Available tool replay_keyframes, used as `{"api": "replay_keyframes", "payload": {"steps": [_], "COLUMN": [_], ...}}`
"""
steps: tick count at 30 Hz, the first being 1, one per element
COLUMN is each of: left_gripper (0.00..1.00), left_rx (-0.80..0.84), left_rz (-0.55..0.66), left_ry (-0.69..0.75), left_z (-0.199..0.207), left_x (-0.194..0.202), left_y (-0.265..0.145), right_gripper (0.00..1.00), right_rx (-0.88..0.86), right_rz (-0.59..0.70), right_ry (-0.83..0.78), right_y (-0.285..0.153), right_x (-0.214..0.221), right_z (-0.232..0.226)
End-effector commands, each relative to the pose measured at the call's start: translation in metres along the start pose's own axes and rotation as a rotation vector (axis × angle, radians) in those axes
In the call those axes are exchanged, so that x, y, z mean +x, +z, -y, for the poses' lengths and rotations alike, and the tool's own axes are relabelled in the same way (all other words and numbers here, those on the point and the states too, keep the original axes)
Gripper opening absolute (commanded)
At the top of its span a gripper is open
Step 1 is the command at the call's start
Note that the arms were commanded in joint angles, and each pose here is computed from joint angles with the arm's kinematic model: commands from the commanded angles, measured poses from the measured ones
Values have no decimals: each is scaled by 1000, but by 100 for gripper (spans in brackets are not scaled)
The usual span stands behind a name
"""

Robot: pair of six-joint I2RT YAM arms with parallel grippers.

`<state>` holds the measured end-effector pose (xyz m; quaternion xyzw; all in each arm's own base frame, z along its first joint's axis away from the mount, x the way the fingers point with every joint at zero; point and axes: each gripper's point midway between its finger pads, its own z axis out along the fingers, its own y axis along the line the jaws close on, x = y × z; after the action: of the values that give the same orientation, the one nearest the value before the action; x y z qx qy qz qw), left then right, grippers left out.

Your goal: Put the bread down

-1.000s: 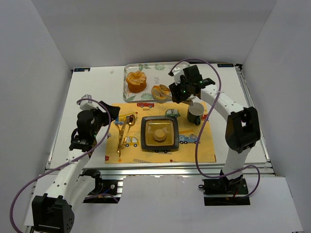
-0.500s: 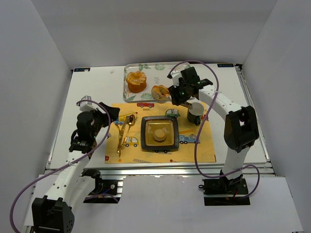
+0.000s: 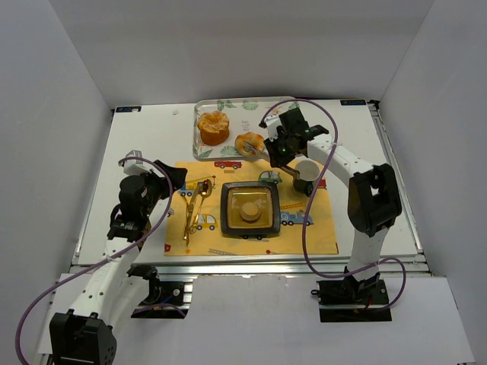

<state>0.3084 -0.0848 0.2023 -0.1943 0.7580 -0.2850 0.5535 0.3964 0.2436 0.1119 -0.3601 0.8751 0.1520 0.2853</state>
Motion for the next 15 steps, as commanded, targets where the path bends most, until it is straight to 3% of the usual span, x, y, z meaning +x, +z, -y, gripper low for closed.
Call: {"api": "replay_keyframes", "payload": {"steps": [1,2,10,15], "left_gripper": [80,80,80,80], "left_rx": [3,-9,-13,-17], "left_rz": [27,17,18,25], "left_ry": [2,1,12,17], "left_z": [3,0,3,3], "left_x": [-7,-5,-9,-12], "left_y": [-3,-4,-6,-7], "right_gripper": [4,0,0,0], "right_rx": [-37,-38,-55,-151], "right_rz": [49,61,302,331], "right_ry": [-30,-32,-103,-182], "right_y": [-13,-16,-68,-91], "right_x": [-19,-22,-74,-59], "right_z": [-9,-9,-10,-36]}}
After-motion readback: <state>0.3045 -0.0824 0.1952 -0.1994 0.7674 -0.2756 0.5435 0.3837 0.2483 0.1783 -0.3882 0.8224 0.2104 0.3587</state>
